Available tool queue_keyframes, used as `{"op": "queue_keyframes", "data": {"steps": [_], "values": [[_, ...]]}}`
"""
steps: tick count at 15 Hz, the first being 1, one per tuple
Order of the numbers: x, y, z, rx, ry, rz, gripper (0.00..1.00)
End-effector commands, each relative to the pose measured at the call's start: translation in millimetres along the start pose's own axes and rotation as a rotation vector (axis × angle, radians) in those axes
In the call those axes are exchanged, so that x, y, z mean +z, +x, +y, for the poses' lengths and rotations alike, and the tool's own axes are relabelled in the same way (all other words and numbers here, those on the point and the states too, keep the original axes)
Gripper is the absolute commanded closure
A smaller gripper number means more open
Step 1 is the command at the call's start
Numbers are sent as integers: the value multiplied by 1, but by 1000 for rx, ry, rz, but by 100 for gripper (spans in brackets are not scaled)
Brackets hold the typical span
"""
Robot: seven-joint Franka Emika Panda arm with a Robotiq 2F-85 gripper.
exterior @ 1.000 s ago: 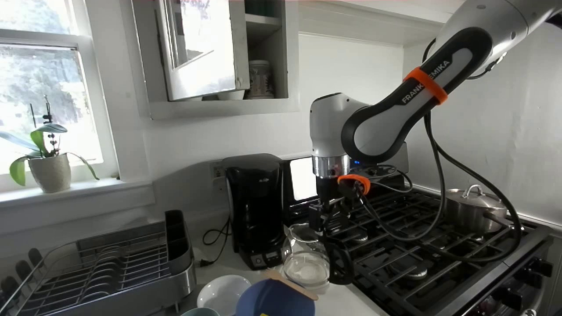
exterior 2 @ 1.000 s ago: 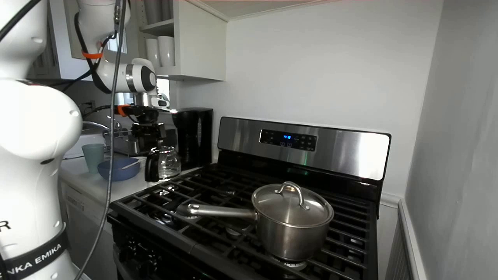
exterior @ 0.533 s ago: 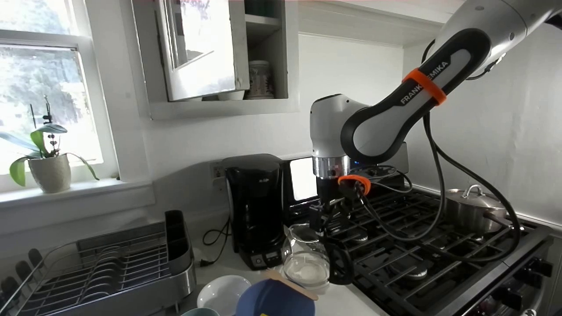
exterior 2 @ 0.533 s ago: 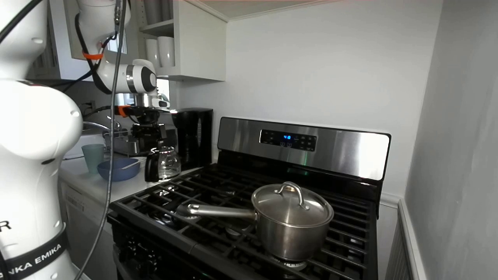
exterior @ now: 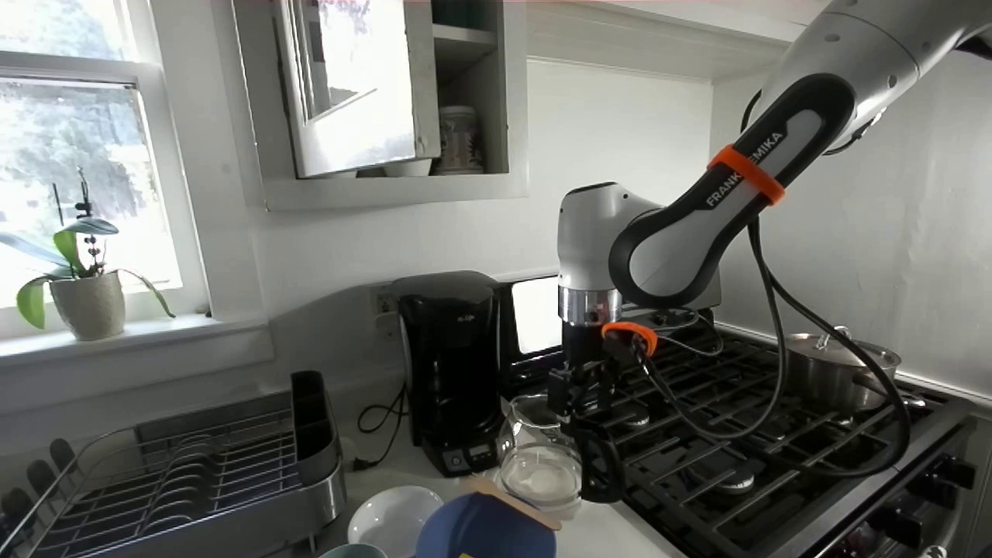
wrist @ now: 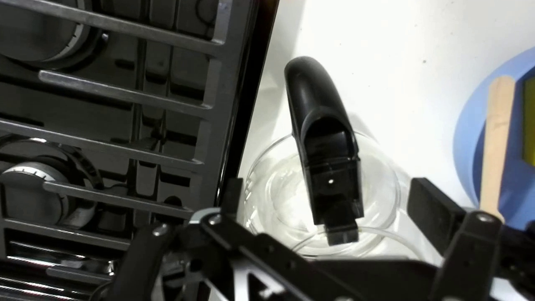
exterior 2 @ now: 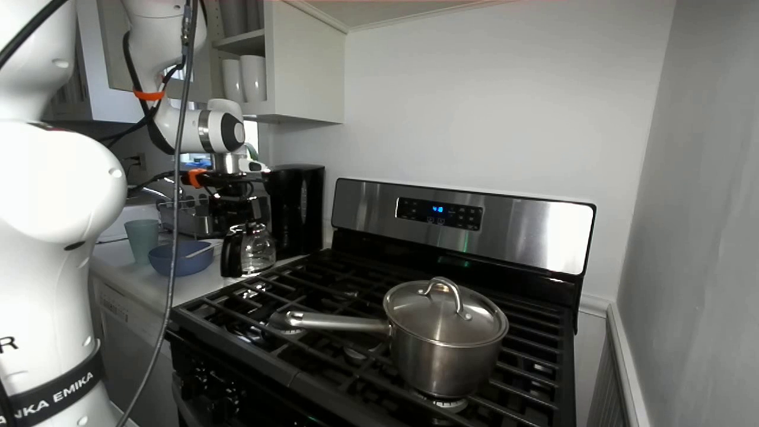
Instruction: Put the kettle on the stove
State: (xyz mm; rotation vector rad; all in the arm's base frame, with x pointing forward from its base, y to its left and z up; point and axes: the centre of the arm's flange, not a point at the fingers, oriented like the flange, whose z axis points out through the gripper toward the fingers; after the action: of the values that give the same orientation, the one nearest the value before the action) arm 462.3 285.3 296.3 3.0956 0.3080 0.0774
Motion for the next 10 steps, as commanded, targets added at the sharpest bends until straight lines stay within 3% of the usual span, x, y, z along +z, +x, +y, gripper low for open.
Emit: {"op": "queue_keyframes", "data": {"steps": [1,4,7,8,10], "values": [[12,-2,-6,-48,35,15,0],[17,-3,-8,-88,36,8,0],[17,-2,-6,-110,41,6,9],[17,-1,-6,-118,40,5,29],[18,0,-4,-132,37,5,36]]}}
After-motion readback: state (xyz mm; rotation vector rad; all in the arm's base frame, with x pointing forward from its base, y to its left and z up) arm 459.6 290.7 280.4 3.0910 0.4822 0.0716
